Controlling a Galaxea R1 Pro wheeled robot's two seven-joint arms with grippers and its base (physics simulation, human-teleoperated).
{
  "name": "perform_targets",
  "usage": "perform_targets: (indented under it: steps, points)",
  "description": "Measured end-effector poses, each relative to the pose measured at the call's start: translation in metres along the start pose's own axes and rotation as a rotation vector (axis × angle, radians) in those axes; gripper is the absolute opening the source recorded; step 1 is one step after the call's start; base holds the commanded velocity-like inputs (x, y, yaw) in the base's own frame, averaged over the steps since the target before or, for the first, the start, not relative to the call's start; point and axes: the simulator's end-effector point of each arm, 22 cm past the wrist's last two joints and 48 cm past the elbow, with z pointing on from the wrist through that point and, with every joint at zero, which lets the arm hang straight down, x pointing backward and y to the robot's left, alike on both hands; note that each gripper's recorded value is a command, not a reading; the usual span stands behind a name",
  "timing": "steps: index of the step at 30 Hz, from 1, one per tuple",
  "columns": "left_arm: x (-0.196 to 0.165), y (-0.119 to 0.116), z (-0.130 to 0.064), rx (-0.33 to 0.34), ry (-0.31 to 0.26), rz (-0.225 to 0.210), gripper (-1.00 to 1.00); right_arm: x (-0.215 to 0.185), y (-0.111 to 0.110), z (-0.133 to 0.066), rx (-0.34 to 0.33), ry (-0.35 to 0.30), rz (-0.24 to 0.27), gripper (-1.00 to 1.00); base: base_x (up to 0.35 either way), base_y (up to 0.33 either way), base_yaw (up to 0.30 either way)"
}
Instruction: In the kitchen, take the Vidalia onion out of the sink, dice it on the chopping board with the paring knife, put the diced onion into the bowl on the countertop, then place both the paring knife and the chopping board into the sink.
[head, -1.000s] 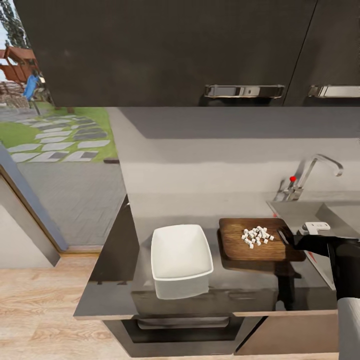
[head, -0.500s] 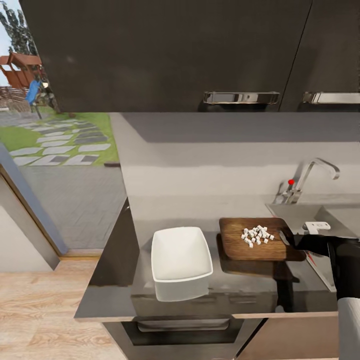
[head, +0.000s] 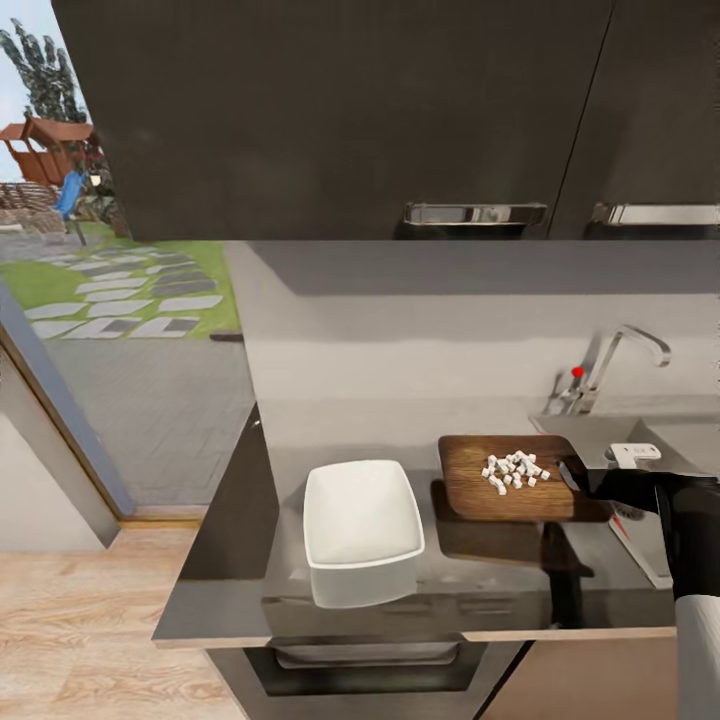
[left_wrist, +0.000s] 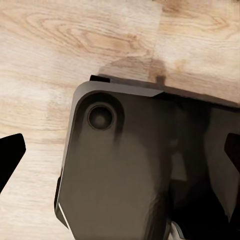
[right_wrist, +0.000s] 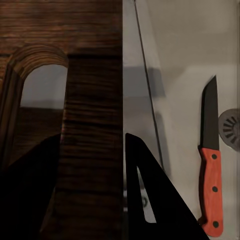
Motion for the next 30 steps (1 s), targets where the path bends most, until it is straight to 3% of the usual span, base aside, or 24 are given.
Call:
perform_targets:
  steps: [30]
  points:
    - [-0.013,-0.005,-0.027,0.012,-0.044,0.001,1.0,-0.032,-0.004,-0.044,0.002,-0.044,0.002,-1.0,0.0,0.0,0.0]
